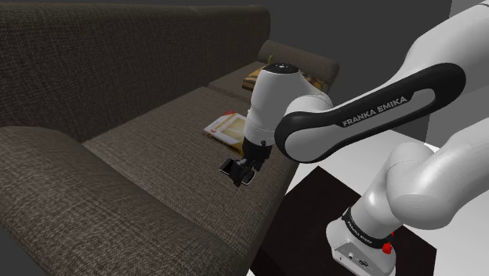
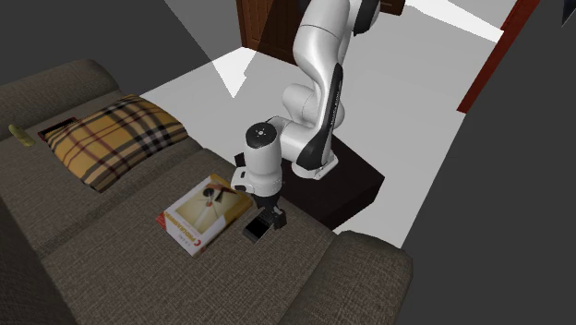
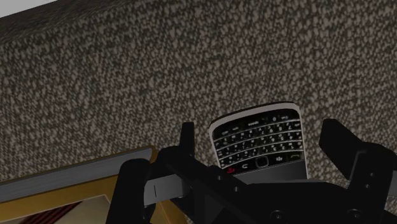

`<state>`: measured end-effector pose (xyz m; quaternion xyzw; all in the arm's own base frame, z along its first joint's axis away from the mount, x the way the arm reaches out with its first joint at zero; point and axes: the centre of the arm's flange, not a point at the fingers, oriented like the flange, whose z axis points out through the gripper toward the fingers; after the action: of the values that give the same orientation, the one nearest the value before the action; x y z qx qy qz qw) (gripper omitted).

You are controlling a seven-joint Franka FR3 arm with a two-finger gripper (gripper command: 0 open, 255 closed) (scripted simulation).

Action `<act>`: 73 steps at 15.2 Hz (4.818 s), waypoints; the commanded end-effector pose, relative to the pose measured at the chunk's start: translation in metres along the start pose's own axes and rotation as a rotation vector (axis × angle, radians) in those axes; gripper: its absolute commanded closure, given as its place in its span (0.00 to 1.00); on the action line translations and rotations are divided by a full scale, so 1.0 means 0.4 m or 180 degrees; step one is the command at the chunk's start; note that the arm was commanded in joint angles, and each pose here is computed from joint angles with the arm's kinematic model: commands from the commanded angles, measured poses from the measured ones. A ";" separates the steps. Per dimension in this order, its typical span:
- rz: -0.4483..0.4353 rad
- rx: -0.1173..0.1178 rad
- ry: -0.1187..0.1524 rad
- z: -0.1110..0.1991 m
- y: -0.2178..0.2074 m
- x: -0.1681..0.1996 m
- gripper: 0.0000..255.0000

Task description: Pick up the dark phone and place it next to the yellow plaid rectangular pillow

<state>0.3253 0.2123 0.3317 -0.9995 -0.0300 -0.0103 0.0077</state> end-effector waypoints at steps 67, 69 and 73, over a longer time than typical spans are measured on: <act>0.0000 0.0000 0.0000 -0.512 0.493 0.178 1.00; 0.0000 0.0000 0.0000 -0.512 0.556 0.199 1.00; 0.0000 0.0000 0.0000 -0.513 0.681 0.240 1.00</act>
<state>0.4259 -0.0423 0.5335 -0.9995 -0.0296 -0.0104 0.0083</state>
